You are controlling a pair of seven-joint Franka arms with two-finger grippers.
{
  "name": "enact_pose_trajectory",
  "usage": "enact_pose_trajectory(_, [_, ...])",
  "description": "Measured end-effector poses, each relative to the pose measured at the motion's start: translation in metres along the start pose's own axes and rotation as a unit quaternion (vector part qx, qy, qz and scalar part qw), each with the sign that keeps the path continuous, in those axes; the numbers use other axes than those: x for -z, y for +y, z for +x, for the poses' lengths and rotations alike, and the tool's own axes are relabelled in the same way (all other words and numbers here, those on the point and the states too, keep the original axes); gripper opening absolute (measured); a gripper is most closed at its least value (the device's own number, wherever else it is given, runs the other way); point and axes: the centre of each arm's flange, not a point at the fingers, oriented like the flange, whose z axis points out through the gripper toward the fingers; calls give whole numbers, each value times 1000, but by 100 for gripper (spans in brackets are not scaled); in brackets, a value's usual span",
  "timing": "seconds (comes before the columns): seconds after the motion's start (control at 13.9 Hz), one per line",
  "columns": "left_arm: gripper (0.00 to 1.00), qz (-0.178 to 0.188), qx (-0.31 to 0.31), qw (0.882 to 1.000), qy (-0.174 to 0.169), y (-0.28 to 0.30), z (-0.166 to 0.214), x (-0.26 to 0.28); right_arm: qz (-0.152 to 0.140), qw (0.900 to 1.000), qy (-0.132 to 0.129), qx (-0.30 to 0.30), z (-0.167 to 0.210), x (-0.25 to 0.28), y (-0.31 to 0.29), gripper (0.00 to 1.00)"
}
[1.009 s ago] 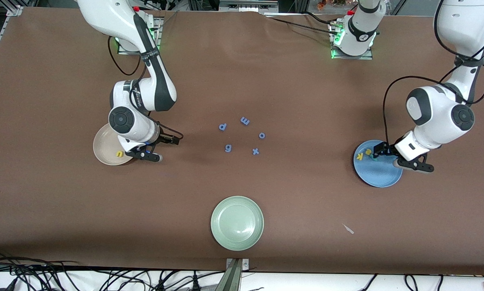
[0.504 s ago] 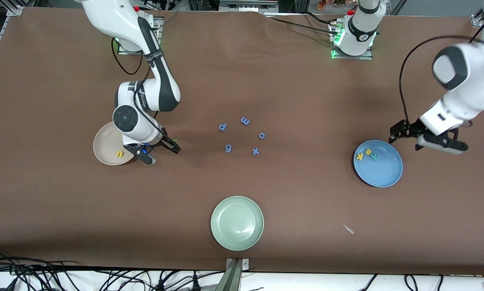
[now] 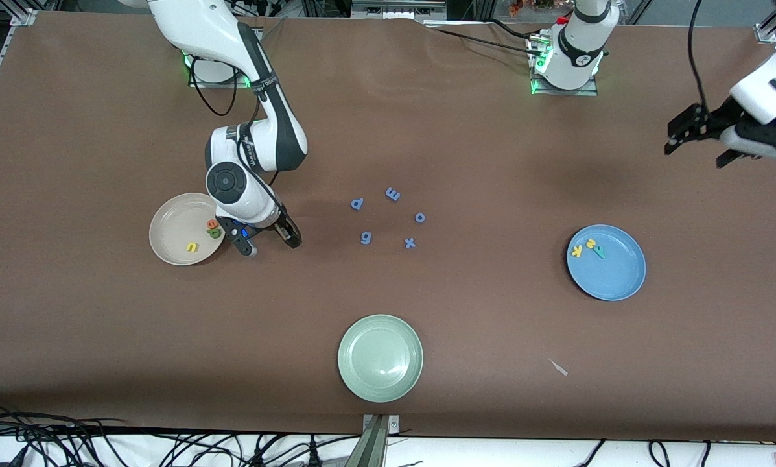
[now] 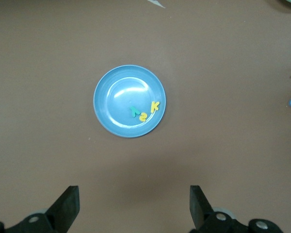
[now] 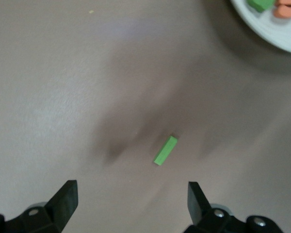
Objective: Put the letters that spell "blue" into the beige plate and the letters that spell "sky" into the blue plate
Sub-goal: 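Grasp the green bar with the right gripper and carry it over the white plate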
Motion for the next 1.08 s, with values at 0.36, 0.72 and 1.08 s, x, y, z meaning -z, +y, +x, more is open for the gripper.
enact_pose_trajectory(0.36, [100, 15, 64, 998, -23, 55, 14, 30, 22, 995, 10, -98, 8, 3, 1, 100])
enact_pose_trajectory(0.72, [100, 9, 91, 994, -61, 40, 45, 13, 25, 993, 20, -116, 18, -19, 28, 100])
enact_pose_trajectory(1.08, [100, 8, 124, 989, -79, 31, 59, 1, 29, 992, 26, -116, 16, -30, 38, 99])
